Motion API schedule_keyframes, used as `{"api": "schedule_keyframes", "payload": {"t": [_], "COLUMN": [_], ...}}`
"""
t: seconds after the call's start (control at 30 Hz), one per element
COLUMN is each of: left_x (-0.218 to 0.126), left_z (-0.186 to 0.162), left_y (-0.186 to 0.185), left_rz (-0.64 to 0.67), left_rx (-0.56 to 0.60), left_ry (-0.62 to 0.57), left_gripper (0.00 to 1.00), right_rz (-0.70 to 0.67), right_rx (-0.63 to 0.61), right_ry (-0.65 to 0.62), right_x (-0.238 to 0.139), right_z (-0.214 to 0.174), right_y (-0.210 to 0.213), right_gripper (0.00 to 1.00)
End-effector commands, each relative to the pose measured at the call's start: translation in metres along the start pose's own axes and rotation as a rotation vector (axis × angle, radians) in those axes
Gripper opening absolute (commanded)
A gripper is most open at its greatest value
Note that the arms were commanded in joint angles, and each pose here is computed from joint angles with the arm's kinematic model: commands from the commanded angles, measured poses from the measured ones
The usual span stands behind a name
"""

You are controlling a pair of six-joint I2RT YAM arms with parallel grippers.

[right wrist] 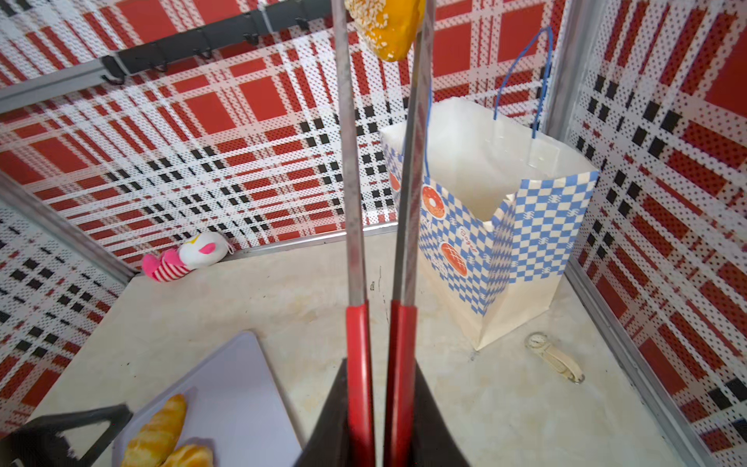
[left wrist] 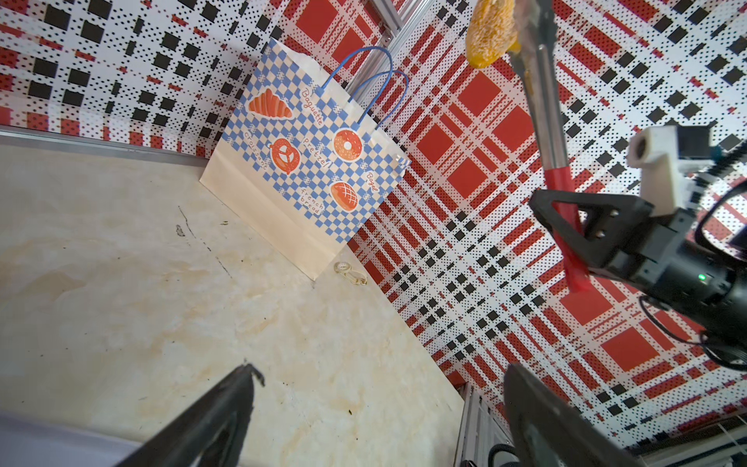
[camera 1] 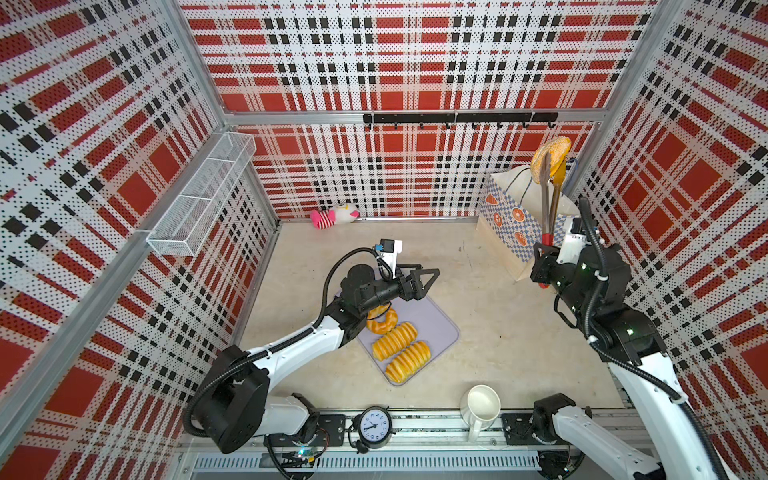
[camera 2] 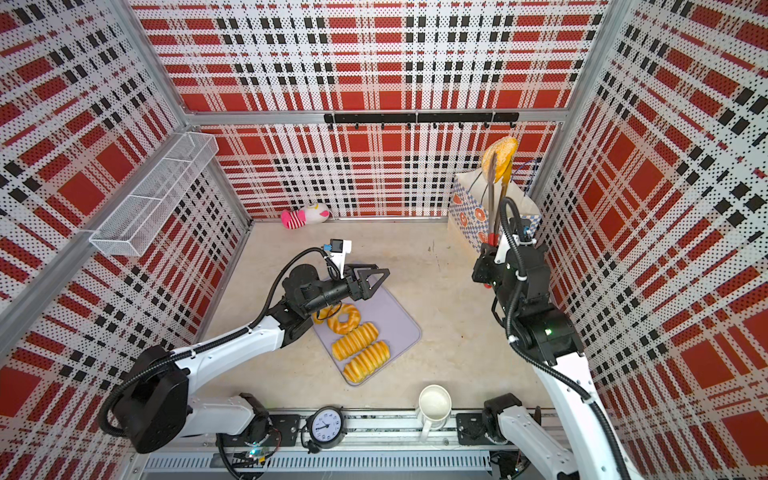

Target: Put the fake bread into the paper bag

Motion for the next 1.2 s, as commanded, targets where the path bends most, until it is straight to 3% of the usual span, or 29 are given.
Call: {"api": "schedule_keyframes", "payload": {"t": [0.0,0.47,0.73,1.03,1.17], "left_x": [-0.002,-0.009,-0.01,-0.012,-0.016], "left_z": [0.013,0.005,0.004,0.005,0.001], "left_y": [-0.003,0.006,0.007,0.006,0.012], "left_rz": [-0.044,-0.028,-0.028,-0.025,-0.002], "left_rx": [0.02,0.025,0.017,0.002,-0.016], "left_ry": [-0.045,-0.032,-0.031,-0.04,-0.039], "left_gripper": [0.98,0.98,0.98,0.98,0.98], "right_rz": [0.056,-0.096,-0.13,-0.17,-0.178], "right_rx": [0.026,0.115,0.095,0.069,0.064], "right_ry": [-0.02,0.074,0.162,0.172,0.16], "right_x": [0.005,0.057,0.079,0.079,0.075], "right_z": [0.013,-0.012,-0.034,-0.037,-0.035], "right_y": [0.004,-0.057,-0.067,-0.074,-0.075], "right_gripper": [0.13,0.13,0.21,0.34,0.35]}}
Point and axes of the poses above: each gripper's point midway between its finger pads, its own x axis out along the fingers, its own y axis along the line the jaws close on, z = x × y, the point moved 4 cm from there along -x, back along the fingers, and after that the axes turned 10 degrees about x, right-handed, at the moved point
